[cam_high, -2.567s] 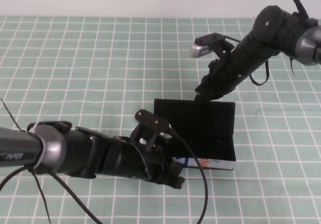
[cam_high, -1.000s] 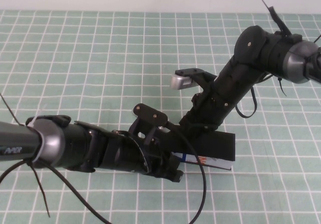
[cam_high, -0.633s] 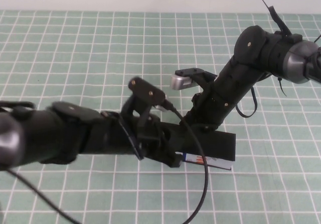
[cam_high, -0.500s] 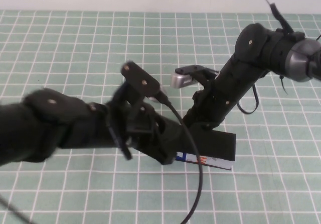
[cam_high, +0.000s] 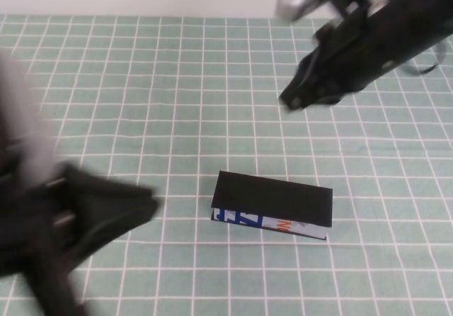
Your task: Return glasses to glasses case
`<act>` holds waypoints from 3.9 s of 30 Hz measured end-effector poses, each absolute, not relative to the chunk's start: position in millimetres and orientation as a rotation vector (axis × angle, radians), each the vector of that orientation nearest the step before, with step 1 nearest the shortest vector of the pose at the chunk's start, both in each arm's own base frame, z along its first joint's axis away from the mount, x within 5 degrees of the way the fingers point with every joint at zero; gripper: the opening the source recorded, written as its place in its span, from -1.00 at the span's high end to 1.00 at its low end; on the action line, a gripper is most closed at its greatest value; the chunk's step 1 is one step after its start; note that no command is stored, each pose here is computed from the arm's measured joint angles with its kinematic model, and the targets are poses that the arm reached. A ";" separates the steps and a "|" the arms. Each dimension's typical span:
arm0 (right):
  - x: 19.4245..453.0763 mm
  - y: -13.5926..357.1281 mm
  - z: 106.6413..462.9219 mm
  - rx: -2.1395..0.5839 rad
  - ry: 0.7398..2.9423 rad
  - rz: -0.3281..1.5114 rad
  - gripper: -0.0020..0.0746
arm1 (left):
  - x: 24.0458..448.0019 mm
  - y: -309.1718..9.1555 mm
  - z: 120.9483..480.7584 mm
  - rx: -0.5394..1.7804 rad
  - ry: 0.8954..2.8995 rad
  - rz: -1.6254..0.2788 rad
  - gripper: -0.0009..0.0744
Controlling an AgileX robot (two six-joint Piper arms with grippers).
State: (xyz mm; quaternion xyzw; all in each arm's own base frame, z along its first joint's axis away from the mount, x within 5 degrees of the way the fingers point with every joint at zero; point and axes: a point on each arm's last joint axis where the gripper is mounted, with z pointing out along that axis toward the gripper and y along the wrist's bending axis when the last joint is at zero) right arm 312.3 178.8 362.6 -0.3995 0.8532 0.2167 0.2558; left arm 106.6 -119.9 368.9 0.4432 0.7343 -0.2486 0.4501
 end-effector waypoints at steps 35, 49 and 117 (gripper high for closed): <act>78.6 39.3 257.7 -0.444 1.778 0.309 0.98 | 25.7 16.2 337.9 0.397 1.970 -0.124 0.98; 76.5 38.7 254.7 -0.444 1.784 0.313 0.98 | 25.9 16.2 336.5 0.398 1.979 -0.120 0.98; 75.8 37.7 251.0 -0.441 1.828 0.307 0.98 | 51.7 -10.2 173.2 0.059 1.869 -0.206 0.98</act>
